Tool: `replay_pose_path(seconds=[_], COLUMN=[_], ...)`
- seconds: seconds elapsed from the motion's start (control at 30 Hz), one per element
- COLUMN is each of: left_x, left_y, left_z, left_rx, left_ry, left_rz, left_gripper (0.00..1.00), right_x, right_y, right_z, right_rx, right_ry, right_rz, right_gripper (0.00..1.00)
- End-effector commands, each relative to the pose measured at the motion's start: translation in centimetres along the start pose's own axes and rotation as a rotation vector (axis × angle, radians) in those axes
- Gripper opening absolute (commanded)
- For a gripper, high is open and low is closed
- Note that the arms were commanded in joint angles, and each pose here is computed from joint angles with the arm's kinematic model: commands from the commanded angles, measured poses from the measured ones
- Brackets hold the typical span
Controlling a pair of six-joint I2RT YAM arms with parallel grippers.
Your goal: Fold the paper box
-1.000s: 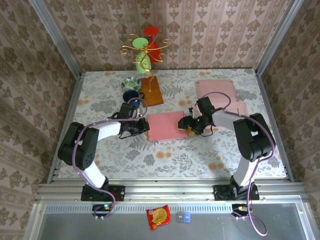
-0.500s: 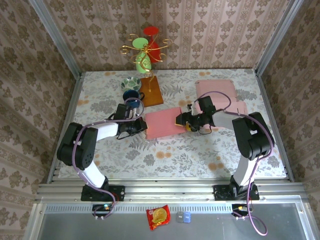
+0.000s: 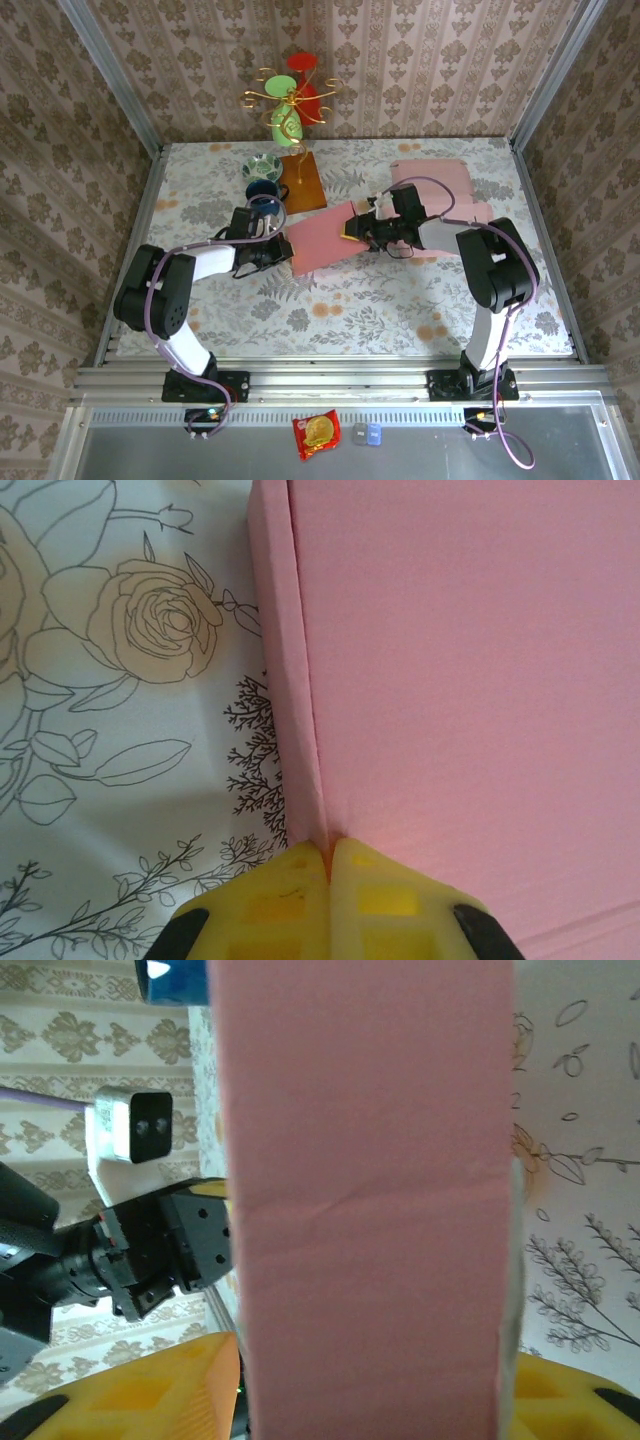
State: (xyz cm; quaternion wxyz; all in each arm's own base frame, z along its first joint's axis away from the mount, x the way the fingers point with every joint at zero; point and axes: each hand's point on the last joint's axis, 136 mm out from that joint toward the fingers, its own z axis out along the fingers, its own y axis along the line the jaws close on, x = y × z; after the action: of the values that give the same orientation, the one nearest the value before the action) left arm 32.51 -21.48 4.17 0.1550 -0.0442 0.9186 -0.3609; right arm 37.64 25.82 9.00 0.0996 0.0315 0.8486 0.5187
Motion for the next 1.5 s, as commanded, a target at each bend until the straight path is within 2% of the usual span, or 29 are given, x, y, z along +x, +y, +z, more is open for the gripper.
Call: replay_pose_path(seconds=[0.0, 0.1, 0.2, 0.27, 0.4, 0.5, 0.63, 0.77, 0.87, 1.07, 1.33, 1.47], left_x=[2.2, 1.5, 0.1, -0.6, -0.2, 2.8, 6.5, 7.4, 7.4, 9.4, 9.4, 9.6], left_y=[2.8, 2.0, 0.2, -1.9, -6.3, -9.1, -10.3, -10.7, -10.8, -10.8, -10.6, -10.8], left_z=[0.6, -0.2, -2.1, -3.8, -6.9, -7.6, -7.8, -8.2, -8.2, -7.1, -6.1, -5.4], left_rx=[-0.080, -0.073, -0.063, -0.032, 0.041, 0.088, 0.128, 0.057, 0.005, 0.030, 0.000, 0.003], left_ry=[0.059, 0.018, -0.074, -0.157, -0.287, -0.260, -0.184, -0.215, -0.196, -0.092, -0.084, -0.060], left_rz=[-0.037, 0.002, 0.121, 0.269, 0.612, 0.881, 1.189, 1.417, 1.510, 1.640, 1.636, 1.643], left_gripper=[0.04, 0.09, 0.23, 0.29, 0.35, 0.39, 0.45, 0.61, 0.64, 0.68, 0.68, 0.64], right_x=[-0.6, -0.5, -0.3, -0.1, 0.5, 1.0, 2.7, 5.0, 6.9, 9.3, 11.8, 13.4], right_y=[2.4, 2.6, 2.8, 2.9, 3.4, 3.6, 2.6, 2.3, 1.6, 0.7, 0.0, -0.6], right_z=[0.4, 0.2, -0.1, -0.5, -1.6, -2.7, -3.9, -4.8, -5.5, -6.4, -7.1, -7.5], right_rx=[-0.079, -0.077, -0.068, -0.059, -0.057, -0.041, 0.025, 0.045, 0.081, 0.113, 0.150, 0.164], right_ry=[0.018, 0.019, 0.019, 0.019, 0.002, -0.030, 0.000, 0.027, 0.051, 0.066, 0.096, 0.096], right_rz=[-0.024, -0.010, 0.036, 0.087, 0.187, 0.293, 0.547, 0.744, 0.865, 1.027, 1.134, 1.208], right_gripper=[0.46, 0.42, 0.39, 0.36, 0.33, 0.32, 0.30, 0.30, 0.29, 0.29, 0.29, 0.29])
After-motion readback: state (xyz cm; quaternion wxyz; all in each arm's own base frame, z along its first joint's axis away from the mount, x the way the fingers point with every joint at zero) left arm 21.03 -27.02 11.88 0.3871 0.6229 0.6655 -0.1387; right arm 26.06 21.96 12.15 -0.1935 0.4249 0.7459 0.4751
